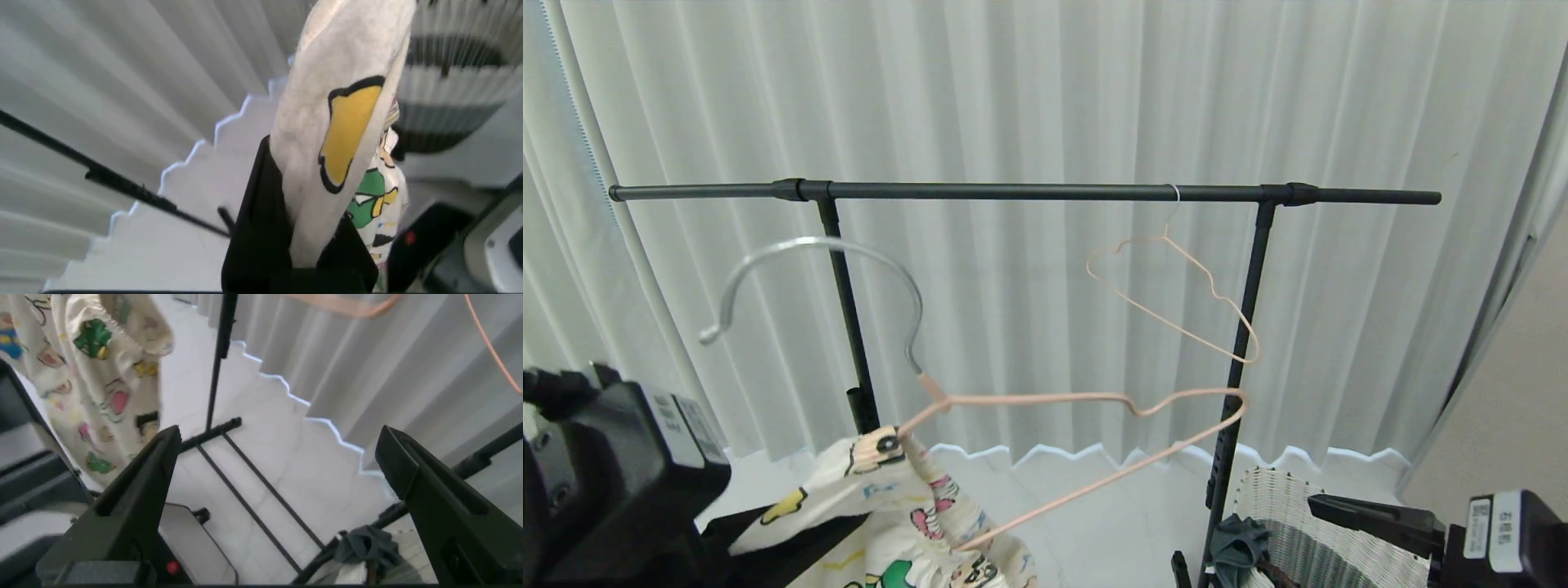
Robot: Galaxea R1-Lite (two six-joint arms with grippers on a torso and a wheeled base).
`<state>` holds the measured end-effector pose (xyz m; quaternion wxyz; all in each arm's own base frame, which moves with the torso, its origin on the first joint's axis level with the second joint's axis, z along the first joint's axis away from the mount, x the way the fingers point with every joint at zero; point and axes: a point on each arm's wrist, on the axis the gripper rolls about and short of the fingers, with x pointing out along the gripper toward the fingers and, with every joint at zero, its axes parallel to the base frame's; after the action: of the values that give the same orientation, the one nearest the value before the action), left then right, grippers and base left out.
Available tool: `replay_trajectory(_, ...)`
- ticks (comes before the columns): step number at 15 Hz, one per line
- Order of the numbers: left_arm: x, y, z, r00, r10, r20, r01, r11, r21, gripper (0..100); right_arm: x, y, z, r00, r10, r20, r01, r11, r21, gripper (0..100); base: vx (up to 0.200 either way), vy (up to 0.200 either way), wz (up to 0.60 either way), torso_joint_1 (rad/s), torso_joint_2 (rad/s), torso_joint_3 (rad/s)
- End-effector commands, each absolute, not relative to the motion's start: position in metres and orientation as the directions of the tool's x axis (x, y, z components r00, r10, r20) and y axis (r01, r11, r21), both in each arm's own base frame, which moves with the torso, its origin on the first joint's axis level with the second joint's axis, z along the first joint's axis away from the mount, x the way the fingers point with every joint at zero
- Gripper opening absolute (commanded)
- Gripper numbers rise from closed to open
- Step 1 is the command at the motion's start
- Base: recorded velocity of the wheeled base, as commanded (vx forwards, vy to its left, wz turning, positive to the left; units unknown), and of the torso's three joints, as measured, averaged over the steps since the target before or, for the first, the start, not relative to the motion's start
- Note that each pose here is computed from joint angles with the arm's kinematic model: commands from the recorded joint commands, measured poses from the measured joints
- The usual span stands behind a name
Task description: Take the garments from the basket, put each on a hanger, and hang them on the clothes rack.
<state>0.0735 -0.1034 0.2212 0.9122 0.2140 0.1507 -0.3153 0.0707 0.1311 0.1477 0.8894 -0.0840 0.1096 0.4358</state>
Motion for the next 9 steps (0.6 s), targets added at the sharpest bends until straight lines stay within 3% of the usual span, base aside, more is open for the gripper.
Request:
replay_trajectory(1,0.081,-0.115,0.242,0.768,-0.527,-0.365,0.630,0.725,0.279,0,0.086,0.163,0.153,0.592,0.750,-0.295,-0.781,0.624,0.017,100,0.000,0.000,0.00,0.000,0.00,0.000)
replay_trajectory(5,0.088,-0.127,0.262,0.775,-0.545,-0.319,0.624,0.737,0.258,0,0.103,0.197,0.166,0.600,0.755,-0.266,-0.745,0.648,0.158,100,0.000,0.000,0.00,0.000,0.00,0.000)
replay_trajectory(9,0.095,-0.138,0.264,0.781,-0.559,-0.277,0.621,0.743,0.251,0,0.115,0.226,0.168,0.599,0.765,-0.235,-0.745,0.640,0.187,100,0.000,0.000,0.00,0.000,0.00,0.000)
